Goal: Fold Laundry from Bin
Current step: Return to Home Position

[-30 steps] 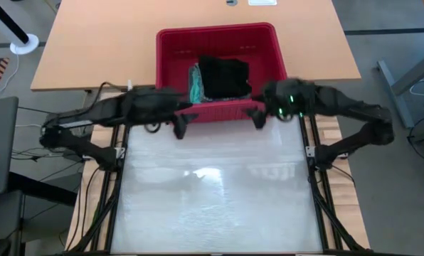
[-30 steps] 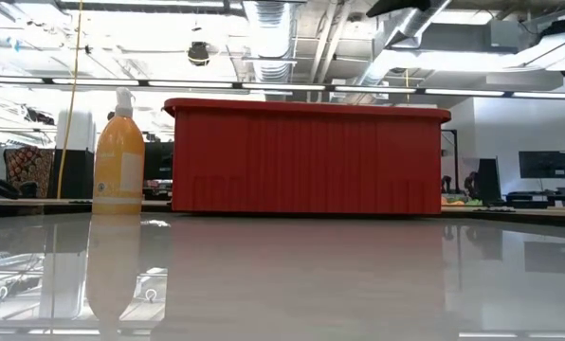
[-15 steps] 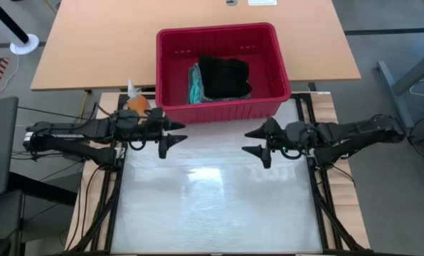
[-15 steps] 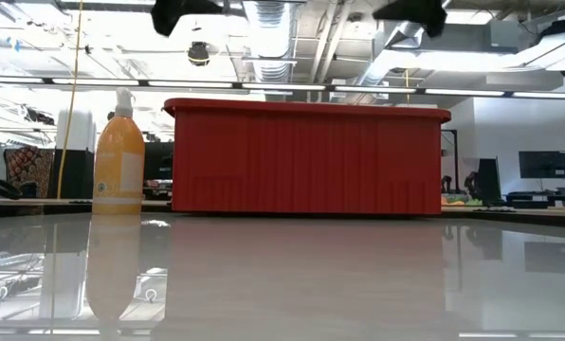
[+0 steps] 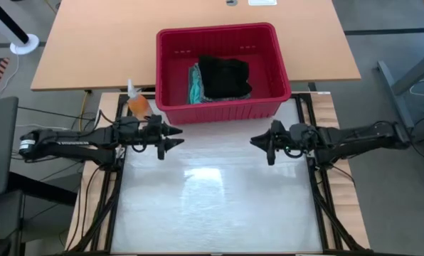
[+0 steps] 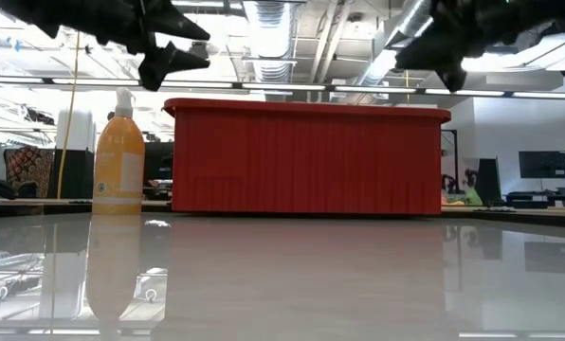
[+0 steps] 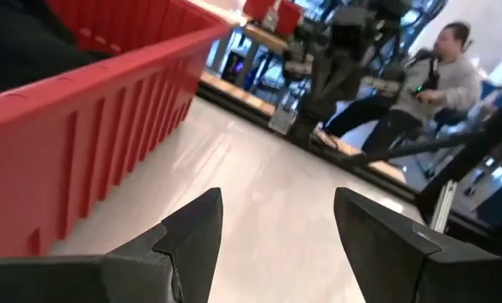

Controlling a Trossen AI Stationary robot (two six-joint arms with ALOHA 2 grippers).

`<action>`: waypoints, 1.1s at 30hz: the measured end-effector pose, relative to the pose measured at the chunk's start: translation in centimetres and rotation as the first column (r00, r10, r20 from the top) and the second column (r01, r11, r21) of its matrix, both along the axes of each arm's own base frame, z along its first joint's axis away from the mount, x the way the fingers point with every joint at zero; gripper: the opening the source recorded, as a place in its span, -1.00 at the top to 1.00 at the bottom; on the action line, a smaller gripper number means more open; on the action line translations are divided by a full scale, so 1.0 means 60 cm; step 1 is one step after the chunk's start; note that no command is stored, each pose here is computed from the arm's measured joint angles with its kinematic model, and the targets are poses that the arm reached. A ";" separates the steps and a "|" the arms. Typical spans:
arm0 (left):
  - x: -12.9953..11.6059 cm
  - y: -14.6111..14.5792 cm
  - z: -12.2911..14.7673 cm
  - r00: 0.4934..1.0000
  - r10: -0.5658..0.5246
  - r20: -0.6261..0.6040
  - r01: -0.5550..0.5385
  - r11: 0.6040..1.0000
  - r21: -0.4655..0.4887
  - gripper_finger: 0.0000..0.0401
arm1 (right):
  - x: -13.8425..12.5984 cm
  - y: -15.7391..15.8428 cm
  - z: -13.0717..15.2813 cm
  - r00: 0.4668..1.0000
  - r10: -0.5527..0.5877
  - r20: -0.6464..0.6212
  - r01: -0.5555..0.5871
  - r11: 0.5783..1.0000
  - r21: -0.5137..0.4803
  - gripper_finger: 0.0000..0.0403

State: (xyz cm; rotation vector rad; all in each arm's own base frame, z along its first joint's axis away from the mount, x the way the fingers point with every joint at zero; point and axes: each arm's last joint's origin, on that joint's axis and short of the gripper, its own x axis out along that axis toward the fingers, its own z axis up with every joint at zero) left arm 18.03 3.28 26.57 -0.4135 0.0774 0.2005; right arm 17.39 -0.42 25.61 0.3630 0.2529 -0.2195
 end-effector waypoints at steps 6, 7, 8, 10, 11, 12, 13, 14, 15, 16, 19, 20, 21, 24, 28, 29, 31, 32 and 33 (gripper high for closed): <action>-0.034 -0.003 -0.021 0.998 0.028 0.058 -0.024 0.997 -0.071 -0.08 | -0.037 -0.005 -0.026 0.998 -0.004 0.068 0.004 1.000 -0.003 0.82; -0.040 -0.005 -0.025 0.996 0.044 0.080 -0.037 0.995 -0.088 -0.08 | -0.045 -0.005 -0.030 0.997 -0.008 0.080 0.009 1.000 -0.004 0.81; -0.047 -0.006 -0.030 0.993 0.057 0.099 -0.046 0.994 -0.102 -0.08 | -0.051 -0.006 -0.035 0.996 -0.012 0.089 0.013 1.000 -0.004 0.81; -0.059 -0.009 -0.039 0.987 0.079 0.140 -0.064 0.991 -0.114 -0.08 | -0.064 -0.008 -0.043 0.993 -0.023 0.113 0.023 1.000 -0.005 0.84; -0.064 -0.010 -0.044 0.982 0.090 0.164 -0.071 0.991 -0.118 -0.08 | -0.070 -0.009 -0.047 0.992 -0.028 0.126 0.029 1.000 -0.005 0.87; -0.070 -0.010 -0.048 0.977 0.106 0.185 -0.083 0.988 -0.128 -0.08 | -0.076 -0.011 -0.053 0.990 -0.035 0.134 0.036 0.999 -0.007 0.90; -0.075 -0.011 -0.052 0.971 0.119 0.208 -0.092 0.986 -0.135 -0.08 | -0.082 -0.012 -0.059 0.989 -0.043 0.145 0.045 0.999 -0.010 0.93; -0.079 -0.012 -0.056 0.965 0.122 0.231 -0.090 0.986 -0.142 -0.08 | -0.088 -0.014 -0.063 0.986 -0.051 0.159 0.054 0.998 -0.013 0.93; -0.083 -0.012 -0.061 0.961 0.122 0.249 -0.088 0.985 -0.145 -0.08 | -0.092 -0.015 -0.068 0.982 -0.058 0.178 0.062 0.998 -0.018 0.93; -0.087 -0.013 -0.065 0.956 0.122 0.265 -0.084 0.985 -0.149 -0.08 | -0.098 -0.016 -0.072 0.979 -0.064 0.191 0.070 0.997 -0.021 0.93; -0.095 -0.014 -0.076 0.941 0.123 0.315 -0.079 0.986 -0.149 -0.08 | -0.109 -0.018 -0.083 0.966 -0.068 0.250 0.076 0.997 -0.022 0.89; -0.097 -0.014 -0.079 0.935 0.136 0.327 -0.091 0.985 -0.149 -0.08 | -0.111 -0.019 -0.087 0.962 -0.063 0.265 0.071 0.997 -0.022 0.87; -0.098 -0.014 -0.085 0.933 0.149 0.328 -0.103 0.983 -0.152 -0.08 | -0.114 -0.019 -0.090 0.961 -0.057 0.271 0.066 0.998 -0.023 0.86; -0.100 -0.013 -0.103 0.927 0.171 0.333 -0.124 0.980 -0.159 -0.08 | -0.119 -0.019 -0.099 0.957 -0.033 0.287 0.041 0.999 -0.025 0.87; -0.103 -0.014 -0.113 0.913 0.159 0.375 -0.109 0.983 -0.150 -0.08 | -0.123 -0.018 -0.113 0.956 0.016 0.292 -0.006 0.999 -0.033 0.92; -0.104 -0.014 -0.118 0.914 0.158 0.373 -0.111 0.983 -0.144 -0.08 | -0.125 -0.018 -0.116 0.961 0.020 0.277 -0.009 0.999 -0.039 0.92; -0.105 -0.014 -0.125 0.917 0.161 0.366 -0.114 0.983 -0.146 -0.08 | -0.129 -0.019 -0.118 0.963 0.013 0.268 -0.001 0.999 -0.046 0.90; -0.106 -0.014 -0.125 0.917 0.165 0.364 -0.116 0.981 -0.152 -0.08 | -0.131 -0.020 -0.118 0.963 0.007 0.271 0.006 0.999 -0.047 0.89; -0.106 -0.014 -0.127 0.920 0.166 0.355 -0.118 0.981 -0.154 -0.08 | -0.134 -0.021 -0.118 0.962 0.001 0.272 0.012 0.999 -0.047 0.88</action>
